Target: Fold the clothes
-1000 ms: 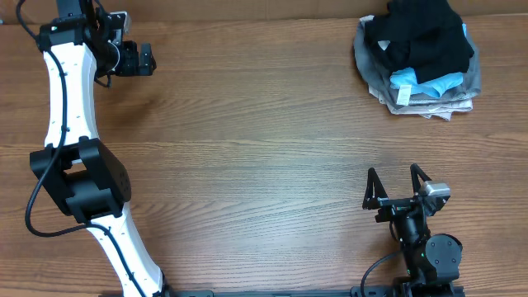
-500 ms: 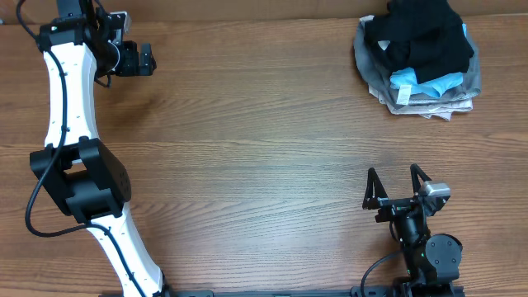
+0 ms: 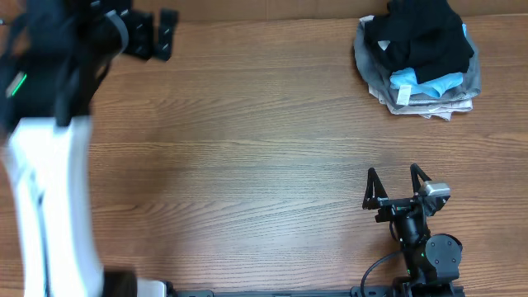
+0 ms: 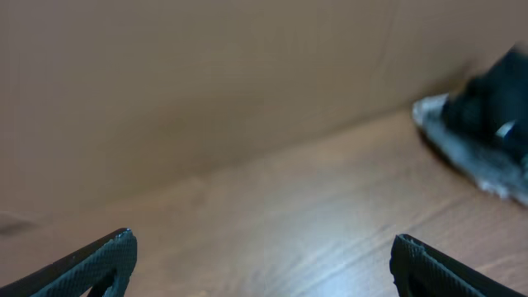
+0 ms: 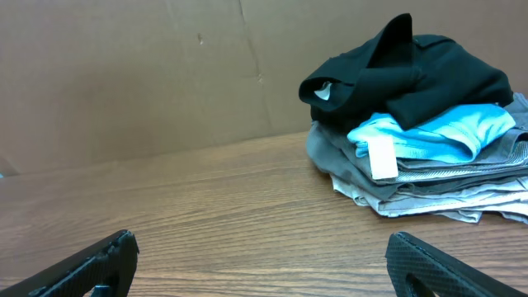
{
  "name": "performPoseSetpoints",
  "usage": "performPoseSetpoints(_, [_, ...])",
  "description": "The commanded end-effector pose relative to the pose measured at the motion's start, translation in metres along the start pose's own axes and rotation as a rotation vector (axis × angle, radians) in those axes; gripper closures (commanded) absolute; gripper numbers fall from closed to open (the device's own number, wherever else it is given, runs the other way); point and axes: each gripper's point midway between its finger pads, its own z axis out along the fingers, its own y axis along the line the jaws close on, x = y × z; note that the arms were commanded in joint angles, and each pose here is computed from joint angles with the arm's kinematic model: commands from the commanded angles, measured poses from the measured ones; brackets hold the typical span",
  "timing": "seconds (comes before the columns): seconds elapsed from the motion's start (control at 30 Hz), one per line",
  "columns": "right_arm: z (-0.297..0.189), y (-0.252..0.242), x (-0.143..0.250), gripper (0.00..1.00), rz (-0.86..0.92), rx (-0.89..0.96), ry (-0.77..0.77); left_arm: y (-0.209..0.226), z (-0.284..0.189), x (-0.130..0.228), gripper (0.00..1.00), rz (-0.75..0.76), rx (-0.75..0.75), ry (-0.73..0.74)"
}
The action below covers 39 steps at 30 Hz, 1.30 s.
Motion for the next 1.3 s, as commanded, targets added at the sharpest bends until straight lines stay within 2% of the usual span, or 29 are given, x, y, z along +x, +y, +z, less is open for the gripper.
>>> performPoseSetpoints(0.0, [0.0, -0.001, 0.001, 0.0, 0.004, 0.007, -0.006, 0.005, -0.056, -0.016, 0.0, 0.056, -0.081, -0.093])
performPoseSetpoints(0.13, [0.0, -0.001, 0.001, 0.0, 0.004, 0.007, -0.006, -0.003, -0.093, -0.021, 0.0, 0.09, -0.105, -0.197])
performPoseSetpoints(0.27, [0.0, -0.002, 0.001, 0.0, 0.004, 0.008, -0.006, -0.011, -0.099, -0.002, 0.0, 0.111, -0.108, -0.299])
performPoseSetpoints(0.4, [0.0, -0.001, 0.001, 0.0, 0.004, 0.007, -0.006, -0.021, -0.093, 0.04, 0.0, 0.128, -0.116, -0.403])
performPoseSetpoints(0.63, [0.0, -0.001, 0.001, 0.0, 0.004, 0.007, -0.006, -0.052, -0.077, 0.141, 0.0, 0.196, -0.077, -0.594])
performPoseSetpoints(0.77, [0.0, -0.001, 0.001, 0.0, 0.004, 0.007, -0.006, -0.062, -0.065, 0.196, 0.0, 0.205, -0.08, -0.624])
performPoseSetpoints(0.97, [0.0, -0.002, 0.001, 0.0, 0.004, 0.008, -0.006, -0.068, -0.046, 0.251, 0.0, 0.203, -0.089, -0.622])
performPoseSetpoints(1.27, [0.0, -0.001, 0.001, 0.0, 0.004, 0.007, -0.006, -0.069, -0.034, 0.283, 0.0, 0.198, -0.096, -0.607])
